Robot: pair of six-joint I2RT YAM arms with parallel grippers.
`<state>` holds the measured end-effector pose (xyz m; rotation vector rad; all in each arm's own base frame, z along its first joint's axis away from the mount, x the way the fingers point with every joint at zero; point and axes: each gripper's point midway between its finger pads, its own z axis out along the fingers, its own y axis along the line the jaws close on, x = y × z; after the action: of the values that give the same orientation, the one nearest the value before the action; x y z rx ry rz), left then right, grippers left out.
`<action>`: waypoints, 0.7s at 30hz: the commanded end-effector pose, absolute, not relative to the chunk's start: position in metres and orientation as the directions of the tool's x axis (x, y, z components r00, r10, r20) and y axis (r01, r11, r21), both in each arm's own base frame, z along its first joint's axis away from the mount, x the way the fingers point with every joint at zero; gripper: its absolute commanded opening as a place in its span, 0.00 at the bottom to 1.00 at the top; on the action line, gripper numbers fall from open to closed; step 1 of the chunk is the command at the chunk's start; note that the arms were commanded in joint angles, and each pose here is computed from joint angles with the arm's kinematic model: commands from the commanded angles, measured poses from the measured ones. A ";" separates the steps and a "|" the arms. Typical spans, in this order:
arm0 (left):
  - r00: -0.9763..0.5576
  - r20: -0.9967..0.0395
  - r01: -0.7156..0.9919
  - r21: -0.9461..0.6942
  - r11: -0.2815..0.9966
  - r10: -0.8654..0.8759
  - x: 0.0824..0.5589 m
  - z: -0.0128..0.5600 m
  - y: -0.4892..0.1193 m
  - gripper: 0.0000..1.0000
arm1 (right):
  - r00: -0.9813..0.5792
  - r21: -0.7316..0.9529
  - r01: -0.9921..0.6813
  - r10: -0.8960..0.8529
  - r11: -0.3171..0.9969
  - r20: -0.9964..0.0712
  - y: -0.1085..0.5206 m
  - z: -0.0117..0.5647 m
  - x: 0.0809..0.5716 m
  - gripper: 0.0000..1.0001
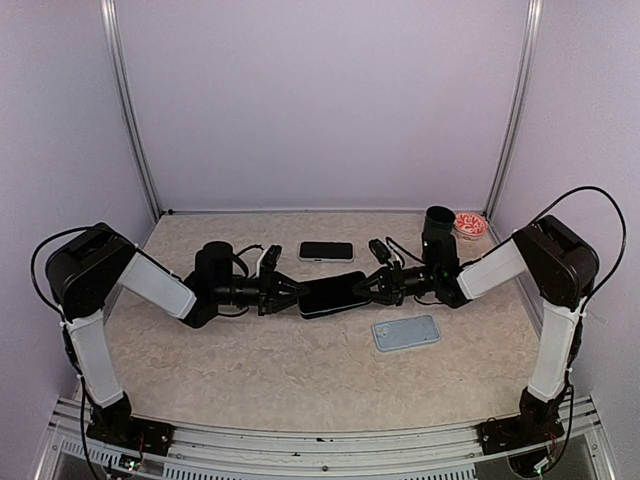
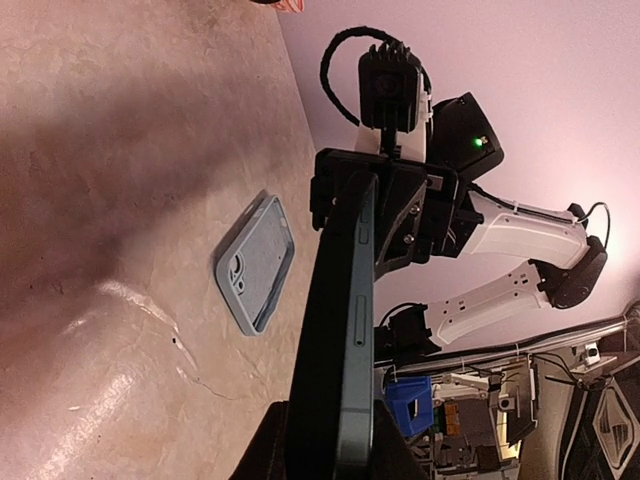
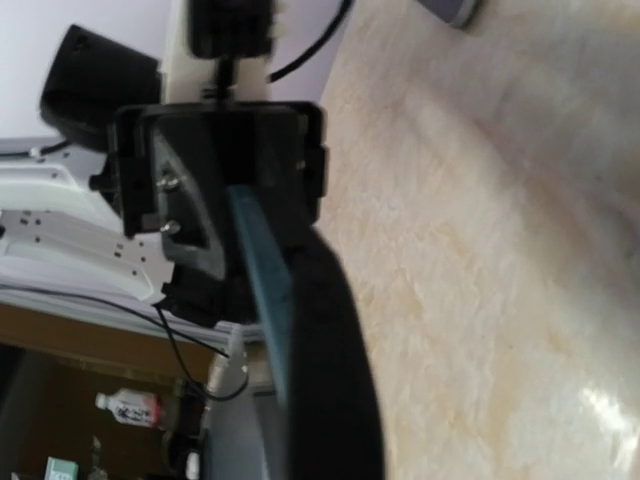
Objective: Put the phone into the phone case
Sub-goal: Press the phone with the phone case.
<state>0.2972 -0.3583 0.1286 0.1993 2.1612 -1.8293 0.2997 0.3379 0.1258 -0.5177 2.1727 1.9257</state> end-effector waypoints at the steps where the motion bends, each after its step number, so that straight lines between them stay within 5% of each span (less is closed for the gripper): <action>1: -0.934 -0.346 0.327 -0.930 0.168 -0.095 0.300 0.140 -0.362 0.02 | -0.899 0.907 -0.417 -0.172 0.058 -0.403 0.351 0.131 0.291 0.08; 11: -0.929 -0.354 0.346 -0.934 0.088 -0.103 0.291 0.155 -0.357 0.35 | -0.897 0.908 -0.419 -0.154 -0.002 -0.415 0.351 0.147 0.289 0.02; 21: -0.926 -0.367 0.375 -0.921 -0.103 -0.090 0.268 0.186 -0.356 0.45 | -0.908 0.914 -0.391 -0.119 -0.111 -0.403 0.348 0.166 0.286 0.00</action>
<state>0.2855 -0.3536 0.1563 0.1986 2.0152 -1.9887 0.2910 0.3480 0.1523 -0.5488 2.0460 2.0816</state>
